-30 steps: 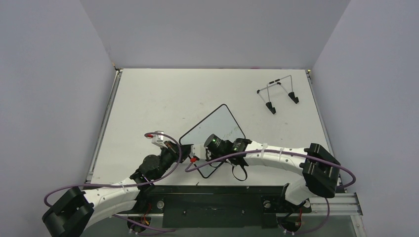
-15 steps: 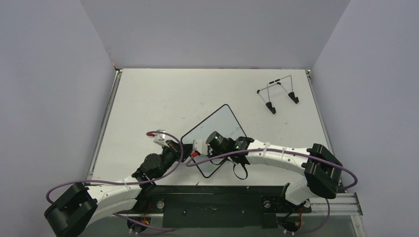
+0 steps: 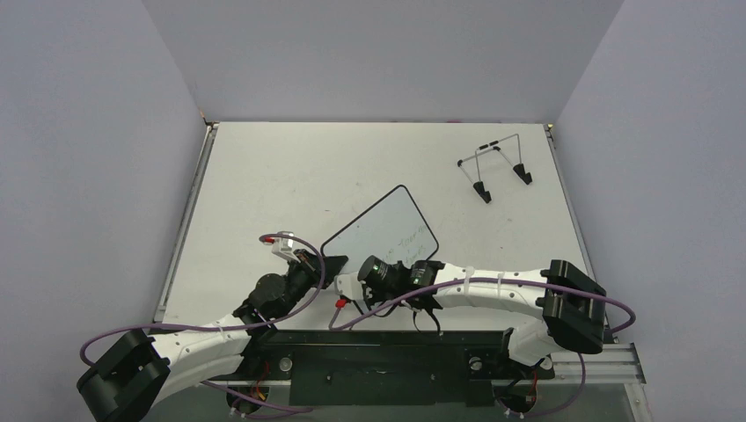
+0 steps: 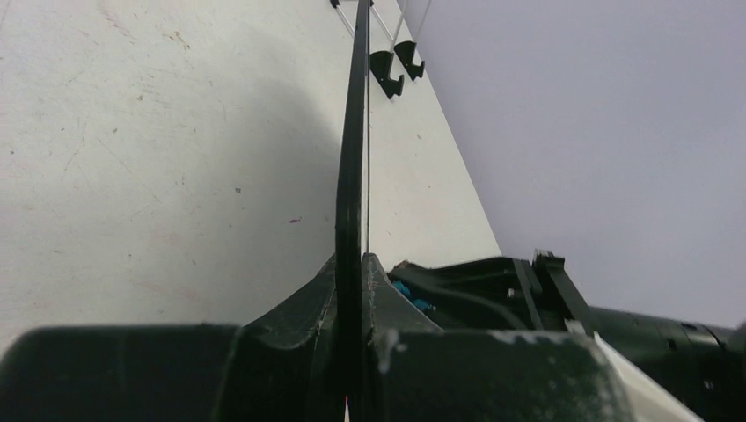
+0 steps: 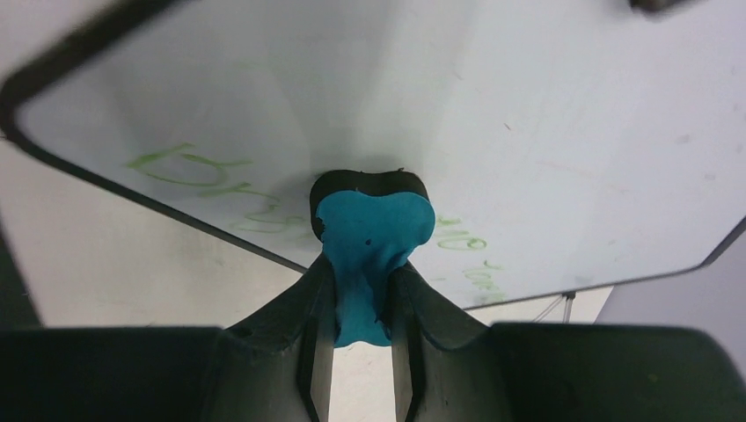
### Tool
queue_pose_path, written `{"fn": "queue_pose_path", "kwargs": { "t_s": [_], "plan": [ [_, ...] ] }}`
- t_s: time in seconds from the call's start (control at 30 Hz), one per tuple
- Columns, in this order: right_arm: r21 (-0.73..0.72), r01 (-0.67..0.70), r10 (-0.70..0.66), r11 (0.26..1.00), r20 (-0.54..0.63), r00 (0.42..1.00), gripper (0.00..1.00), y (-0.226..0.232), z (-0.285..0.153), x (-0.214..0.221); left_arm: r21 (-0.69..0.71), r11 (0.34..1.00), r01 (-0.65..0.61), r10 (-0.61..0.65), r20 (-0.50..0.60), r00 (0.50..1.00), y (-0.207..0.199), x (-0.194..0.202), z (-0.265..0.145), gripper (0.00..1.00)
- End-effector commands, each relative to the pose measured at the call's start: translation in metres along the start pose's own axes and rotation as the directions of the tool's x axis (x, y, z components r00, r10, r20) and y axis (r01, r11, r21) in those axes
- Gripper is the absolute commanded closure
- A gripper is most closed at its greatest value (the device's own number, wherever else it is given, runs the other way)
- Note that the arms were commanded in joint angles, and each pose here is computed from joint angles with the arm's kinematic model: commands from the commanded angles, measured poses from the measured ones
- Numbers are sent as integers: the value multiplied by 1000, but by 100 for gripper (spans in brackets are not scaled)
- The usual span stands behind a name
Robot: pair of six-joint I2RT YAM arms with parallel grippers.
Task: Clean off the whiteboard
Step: Erase the whiteboard at the center of the board.
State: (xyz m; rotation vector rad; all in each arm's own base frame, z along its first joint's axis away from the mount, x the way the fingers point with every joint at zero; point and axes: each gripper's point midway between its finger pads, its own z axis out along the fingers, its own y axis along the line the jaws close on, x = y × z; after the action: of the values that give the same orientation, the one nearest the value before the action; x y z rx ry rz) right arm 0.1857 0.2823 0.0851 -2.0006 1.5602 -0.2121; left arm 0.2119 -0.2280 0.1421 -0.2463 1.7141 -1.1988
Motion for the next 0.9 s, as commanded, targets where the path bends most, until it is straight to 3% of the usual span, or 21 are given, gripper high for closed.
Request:
{"fn": "queue_pose_path", "kwargs": {
  "t_s": [0.0, 0.13, 0.43, 0.53, 0.67, 0.77, 0.87],
  "plan": [
    [137, -191, 200, 972, -60, 978, 100, -46, 7, 33, 190, 981, 47, -67, 100, 993, -57, -35, 2, 100],
    [99, -232, 238, 968, -52, 970, 100, -45, 8, 43, 195, 980, 47, -66, 92, 994, -58, -33, 2, 100],
    [-104, 16, -14, 994, 20, 1000, 100, 15, 8, -2, 195, 979, 59, -78, 90, 993, -54, -32, -2, 100],
    [-50, -24, 25, 998, 23, 999, 100, -1, 4, -1, 189, 980, 65, -84, 94, 992, -51, -32, -6, 100],
    [46, -194, 195, 980, -12, 981, 100, -39, 7, 28, 184, 981, 60, -80, 107, 991, -50, -35, -9, 100],
    [13, -193, 193, 981, -8, 981, 100, -33, 7, 28, 184, 981, 57, -78, 110, 991, -50, -35, -8, 100],
    [-108, -90, 95, 990, 37, 995, 100, -4, 3, 10, 184, 981, 58, -77, 101, 992, -50, -33, -7, 100]
  ]
}}
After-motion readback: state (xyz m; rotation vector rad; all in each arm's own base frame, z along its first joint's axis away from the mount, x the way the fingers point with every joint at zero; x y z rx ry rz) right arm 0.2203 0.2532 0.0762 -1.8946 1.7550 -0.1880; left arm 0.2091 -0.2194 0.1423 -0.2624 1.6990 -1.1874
